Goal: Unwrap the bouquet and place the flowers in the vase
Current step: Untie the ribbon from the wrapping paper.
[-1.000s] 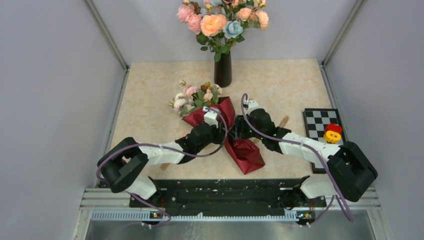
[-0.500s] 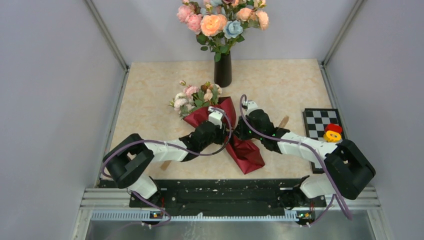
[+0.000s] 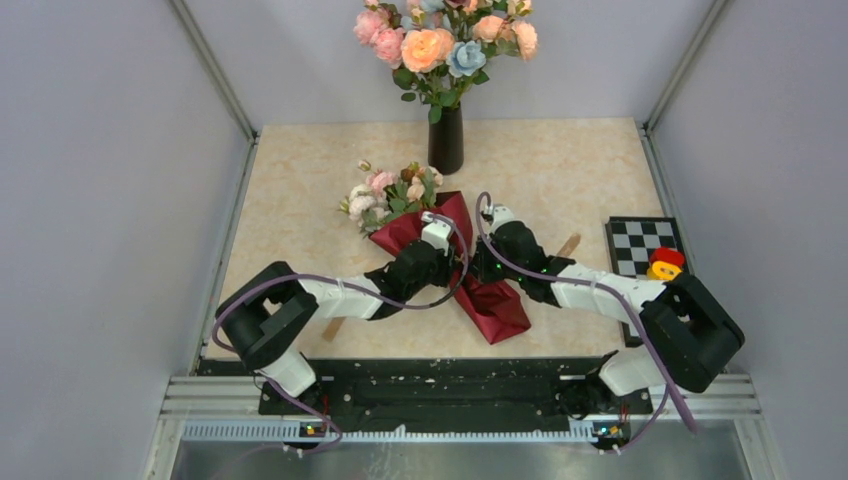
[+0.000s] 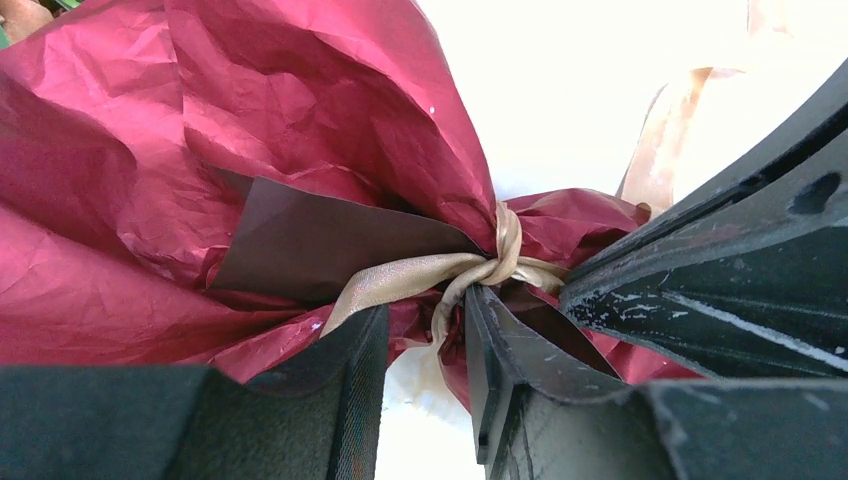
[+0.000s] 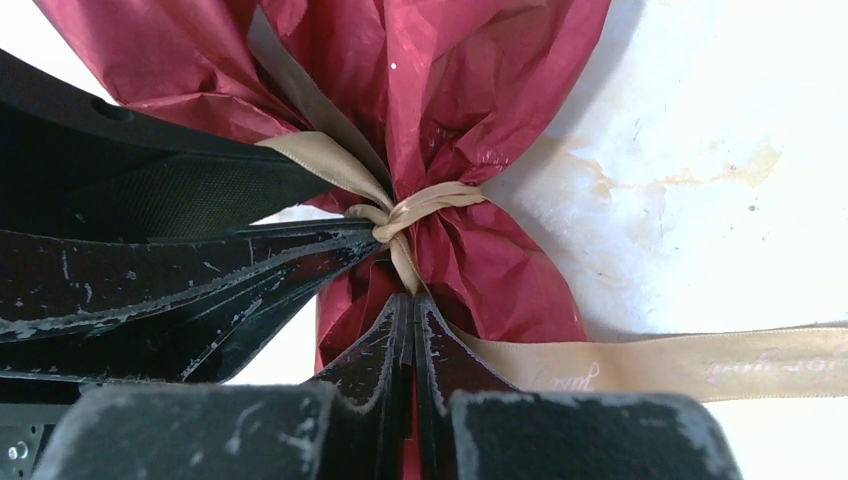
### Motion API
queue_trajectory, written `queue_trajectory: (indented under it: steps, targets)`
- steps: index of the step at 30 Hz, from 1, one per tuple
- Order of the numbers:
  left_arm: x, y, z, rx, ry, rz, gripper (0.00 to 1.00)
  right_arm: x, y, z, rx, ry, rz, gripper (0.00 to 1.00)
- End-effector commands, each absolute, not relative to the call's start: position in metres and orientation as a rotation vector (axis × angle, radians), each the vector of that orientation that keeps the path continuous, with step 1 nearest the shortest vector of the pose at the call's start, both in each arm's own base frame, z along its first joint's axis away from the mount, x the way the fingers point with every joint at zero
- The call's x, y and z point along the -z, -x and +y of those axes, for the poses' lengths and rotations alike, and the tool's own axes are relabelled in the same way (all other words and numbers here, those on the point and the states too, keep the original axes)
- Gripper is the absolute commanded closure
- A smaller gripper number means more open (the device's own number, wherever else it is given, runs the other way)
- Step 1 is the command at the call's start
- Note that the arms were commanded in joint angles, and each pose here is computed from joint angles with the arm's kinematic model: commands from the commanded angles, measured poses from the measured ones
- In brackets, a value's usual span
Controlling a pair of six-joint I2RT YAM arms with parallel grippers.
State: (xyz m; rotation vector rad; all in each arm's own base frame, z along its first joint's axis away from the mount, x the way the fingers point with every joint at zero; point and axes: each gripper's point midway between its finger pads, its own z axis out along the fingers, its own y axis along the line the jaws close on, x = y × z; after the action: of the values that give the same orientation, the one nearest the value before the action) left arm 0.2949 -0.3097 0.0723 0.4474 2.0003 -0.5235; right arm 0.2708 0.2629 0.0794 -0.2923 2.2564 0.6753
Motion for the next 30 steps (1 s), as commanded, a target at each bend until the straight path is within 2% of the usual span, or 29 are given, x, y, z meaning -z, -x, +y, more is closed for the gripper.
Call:
queue_trajectory:
  steps: [1,4,10,13,20,30]
  targets:
    - [-0.073,-0.304,-0.312,0.492,-0.438,1.990,0.62,-0.065,-0.271,0.260,-0.659,0.284,2.281,1.00]
    - [-0.071,-0.304,-0.311,0.497,-0.434,1.991,0.70,-0.060,-0.270,0.259,-0.659,0.279,2.292,1.00]
    - [-0.078,-0.301,-0.312,0.523,-0.419,1.979,1.00,-0.073,-0.270,0.259,-0.671,0.258,2.268,1.00]
    - [-0.084,-0.299,-0.309,0.545,-0.378,1.971,1.00,-0.087,-0.273,0.258,-0.671,0.238,2.245,1.00]
    - [-0.095,-0.290,-0.304,0.649,-0.254,1.945,1.00,-0.133,-0.280,0.269,-0.760,0.197,2.151,0.80]
    - [-0.096,-0.288,-0.303,0.670,-0.230,1.936,1.00,-0.160,-0.284,0.299,-1.016,0.035,2.096,0.68]
